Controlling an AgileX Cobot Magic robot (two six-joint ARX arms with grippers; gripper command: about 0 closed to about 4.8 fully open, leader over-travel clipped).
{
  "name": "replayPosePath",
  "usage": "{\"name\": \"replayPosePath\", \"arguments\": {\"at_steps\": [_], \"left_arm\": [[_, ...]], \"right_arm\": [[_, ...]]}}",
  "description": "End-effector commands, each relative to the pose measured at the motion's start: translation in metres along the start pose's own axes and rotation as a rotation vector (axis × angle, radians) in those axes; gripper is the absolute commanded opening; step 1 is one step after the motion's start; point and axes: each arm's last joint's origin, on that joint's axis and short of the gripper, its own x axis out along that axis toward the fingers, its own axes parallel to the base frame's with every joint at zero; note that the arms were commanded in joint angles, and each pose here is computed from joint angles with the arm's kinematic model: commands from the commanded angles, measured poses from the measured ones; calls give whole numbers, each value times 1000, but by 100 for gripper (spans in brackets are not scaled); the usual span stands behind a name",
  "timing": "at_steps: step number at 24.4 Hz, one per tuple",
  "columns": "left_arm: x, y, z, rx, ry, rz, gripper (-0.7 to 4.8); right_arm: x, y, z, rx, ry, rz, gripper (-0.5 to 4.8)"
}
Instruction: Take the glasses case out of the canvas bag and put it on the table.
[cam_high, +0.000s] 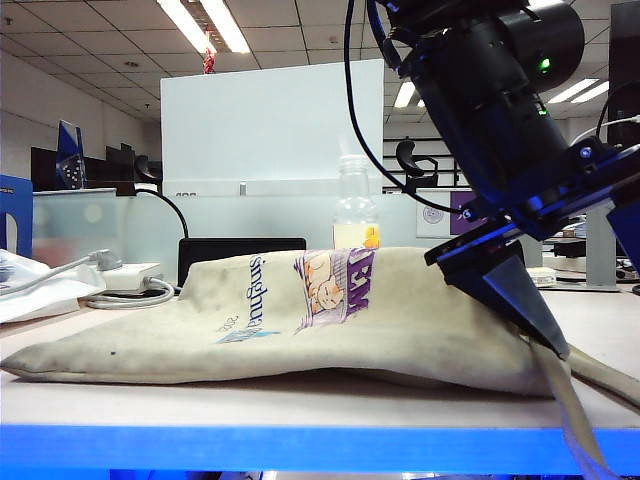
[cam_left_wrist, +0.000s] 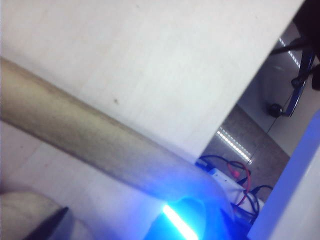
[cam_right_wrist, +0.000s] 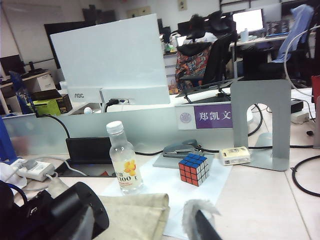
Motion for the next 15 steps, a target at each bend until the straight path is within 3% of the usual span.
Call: {"name": "replayPosePath", "arguments": {"at_steps": [1,6,9,15], "left_arm": [[2,-3,5,-73,-38,-65,373],[4,4,2,-113,-33,86,384],[6,5,2,-118,-34,121,467],[21,2,5,-195,-58,17,479]], "right_arm": [[-1,1,0,-4,14,16,252],[-2,1,1,-1,20,43,252],[-2,2,1,2,24,64,252],[-2,2,0,5,32,89,252]]}}
